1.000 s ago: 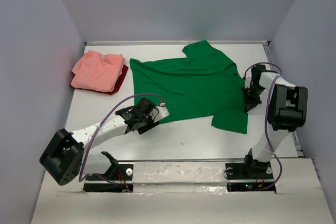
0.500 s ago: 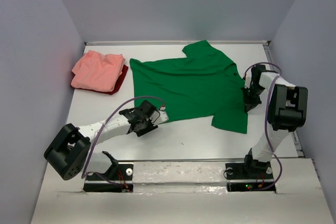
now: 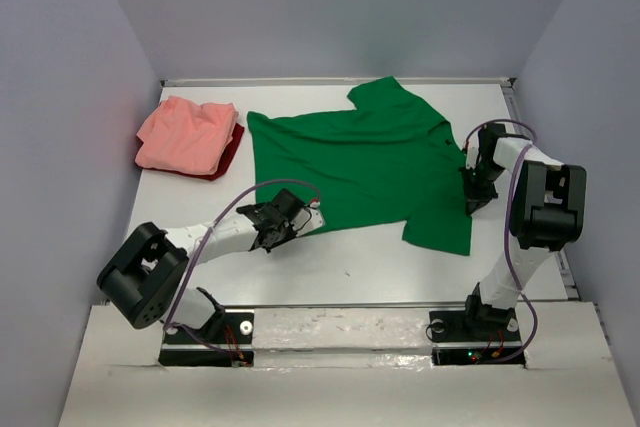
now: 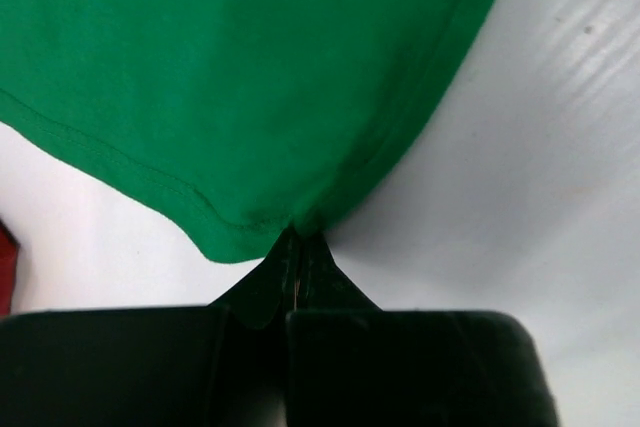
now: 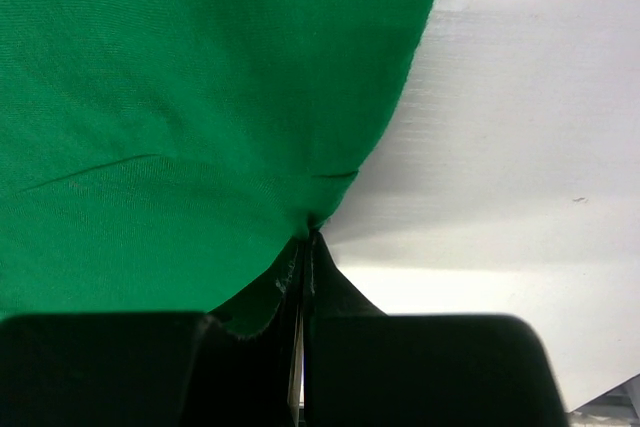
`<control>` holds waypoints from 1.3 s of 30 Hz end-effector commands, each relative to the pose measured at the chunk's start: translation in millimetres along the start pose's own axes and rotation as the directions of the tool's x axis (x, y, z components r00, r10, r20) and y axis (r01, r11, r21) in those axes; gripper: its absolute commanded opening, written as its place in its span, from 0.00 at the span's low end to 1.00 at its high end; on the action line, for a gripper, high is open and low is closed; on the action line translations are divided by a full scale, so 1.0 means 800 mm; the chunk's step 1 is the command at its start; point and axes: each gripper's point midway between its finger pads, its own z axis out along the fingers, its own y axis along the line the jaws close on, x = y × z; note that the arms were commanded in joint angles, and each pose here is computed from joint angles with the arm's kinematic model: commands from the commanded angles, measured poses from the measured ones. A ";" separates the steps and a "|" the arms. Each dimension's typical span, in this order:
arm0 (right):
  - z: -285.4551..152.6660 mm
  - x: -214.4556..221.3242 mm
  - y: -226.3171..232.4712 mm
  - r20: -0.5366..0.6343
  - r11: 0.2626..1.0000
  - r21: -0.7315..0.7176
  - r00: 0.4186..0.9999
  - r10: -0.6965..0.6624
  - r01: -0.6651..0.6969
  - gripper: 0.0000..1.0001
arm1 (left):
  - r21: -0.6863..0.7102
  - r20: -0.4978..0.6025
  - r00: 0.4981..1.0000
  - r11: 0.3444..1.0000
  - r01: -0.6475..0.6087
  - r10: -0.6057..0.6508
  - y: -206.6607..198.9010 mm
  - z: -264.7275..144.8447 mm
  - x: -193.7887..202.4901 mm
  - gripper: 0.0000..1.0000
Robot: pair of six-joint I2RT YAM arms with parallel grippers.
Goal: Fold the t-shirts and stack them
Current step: Fold the tshirt
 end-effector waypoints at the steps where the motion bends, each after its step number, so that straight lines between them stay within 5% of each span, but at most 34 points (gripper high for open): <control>1: -0.021 0.012 0.000 -0.001 1.000 0.002 1.000 0.004 -0.004 0.00 | 0.056 -0.096 0.995 0.998 0.002 0.004 -0.021 0.012 0.028 0.00; 19: -0.065 0.066 -0.001 0.001 0.995 0.037 0.996 -0.091 0.091 0.00 | -0.009 -0.032 0.997 0.997 -0.074 0.074 0.022 -0.080 0.014 0.00; 39: -0.102 0.041 -0.005 0.075 0.996 0.069 0.995 -0.065 0.060 0.00 | -0.057 -0.032 0.996 0.995 -0.079 0.077 0.029 -0.080 0.021 0.00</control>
